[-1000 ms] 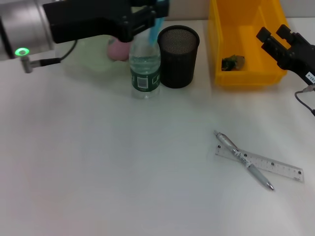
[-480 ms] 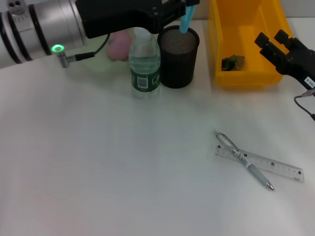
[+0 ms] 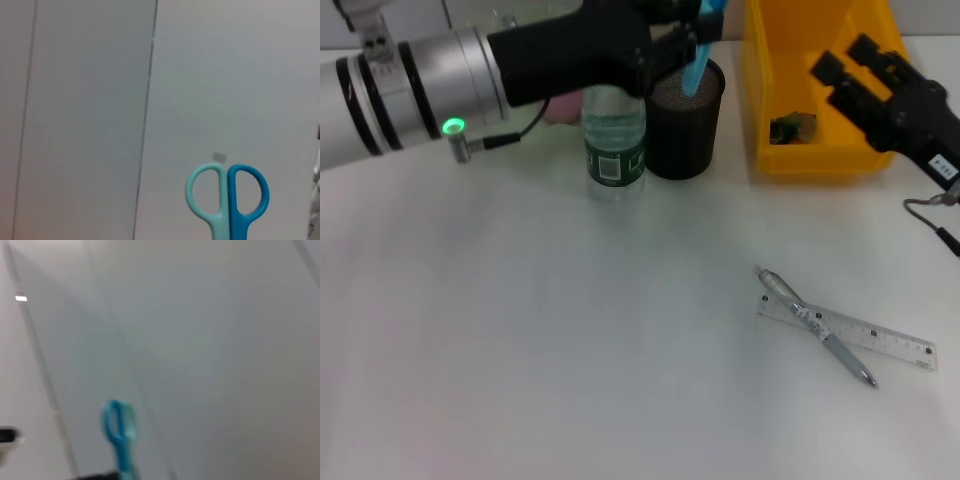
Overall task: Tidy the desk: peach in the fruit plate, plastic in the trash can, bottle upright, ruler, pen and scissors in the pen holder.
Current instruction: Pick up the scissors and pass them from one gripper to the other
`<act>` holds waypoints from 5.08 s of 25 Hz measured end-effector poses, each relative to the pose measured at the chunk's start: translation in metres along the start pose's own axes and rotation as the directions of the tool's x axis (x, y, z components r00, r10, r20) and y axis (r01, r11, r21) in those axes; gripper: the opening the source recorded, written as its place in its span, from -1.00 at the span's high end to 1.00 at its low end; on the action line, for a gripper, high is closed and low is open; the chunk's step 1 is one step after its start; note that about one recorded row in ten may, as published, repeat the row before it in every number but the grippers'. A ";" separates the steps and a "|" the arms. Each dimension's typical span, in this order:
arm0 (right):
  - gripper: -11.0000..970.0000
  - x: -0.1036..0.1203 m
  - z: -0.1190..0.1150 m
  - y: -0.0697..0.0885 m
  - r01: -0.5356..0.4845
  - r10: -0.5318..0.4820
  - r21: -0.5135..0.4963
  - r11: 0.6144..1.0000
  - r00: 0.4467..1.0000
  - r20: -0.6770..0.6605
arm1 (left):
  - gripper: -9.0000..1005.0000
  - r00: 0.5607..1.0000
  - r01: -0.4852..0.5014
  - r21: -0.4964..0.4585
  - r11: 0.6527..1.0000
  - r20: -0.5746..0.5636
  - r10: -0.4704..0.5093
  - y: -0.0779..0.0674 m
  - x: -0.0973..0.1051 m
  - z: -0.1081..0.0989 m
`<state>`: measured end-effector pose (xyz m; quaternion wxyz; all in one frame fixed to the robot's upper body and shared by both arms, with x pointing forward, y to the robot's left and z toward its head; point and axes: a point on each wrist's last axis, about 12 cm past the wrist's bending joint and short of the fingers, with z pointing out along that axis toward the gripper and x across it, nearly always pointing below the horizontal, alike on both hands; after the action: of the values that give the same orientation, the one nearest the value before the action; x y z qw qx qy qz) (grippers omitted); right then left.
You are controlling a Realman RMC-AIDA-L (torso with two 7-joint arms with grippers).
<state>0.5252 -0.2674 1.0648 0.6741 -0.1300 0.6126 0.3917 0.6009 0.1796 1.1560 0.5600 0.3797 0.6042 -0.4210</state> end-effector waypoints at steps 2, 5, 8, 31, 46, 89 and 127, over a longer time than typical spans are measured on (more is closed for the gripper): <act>-0.48 -0.003 0.006 0.006 0.012 -0.012 -0.071 0.997 1.000 0.005 | 0.51 1.000 -0.013 0.028 1.000 -0.014 0.013 -0.006 0.007 -0.004; -0.48 -0.008 0.016 0.011 0.024 -0.023 -0.135 0.991 1.000 0.009 | 0.51 1.000 -0.018 0.053 0.998 -0.011 0.018 -0.011 0.009 -0.006; -0.48 -0.012 0.022 0.012 0.021 -0.020 -0.166 0.986 1.000 0.009 | 0.51 1.000 -0.001 0.077 0.997 0.007 0.000 -0.015 0.010 -0.011; -0.48 -0.025 0.016 0.023 -0.040 -0.043 -0.440 0.897 0.983 -0.177 | 0.51 0.995 0.033 0.179 0.983 0.087 -0.049 -0.037 0.017 -0.043; -0.48 -0.018 0.046 0.035 -0.069 -0.074 -0.502 0.862 0.963 -0.258 | 0.51 0.995 0.038 0.232 0.972 0.080 -0.058 -0.045 0.020 -0.043; -0.48 -0.015 0.049 0.046 -0.105 -0.036 -0.530 0.841 0.968 -0.249 | 0.52 0.994 0.041 0.233 0.972 0.088 -0.063 -0.045 0.020 -0.042; -0.11 -0.016 0.050 0.047 -0.100 -0.032 -0.533 0.840 0.972 -0.233 | 0.52 0.995 0.042 0.230 0.972 0.083 -0.063 -0.045 0.021 -0.042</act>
<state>0.5302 -0.2093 1.1049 0.5263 -0.3490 0.5542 0.5423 0.5421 0.2021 1.1398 0.5278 0.4061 0.5359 -0.5190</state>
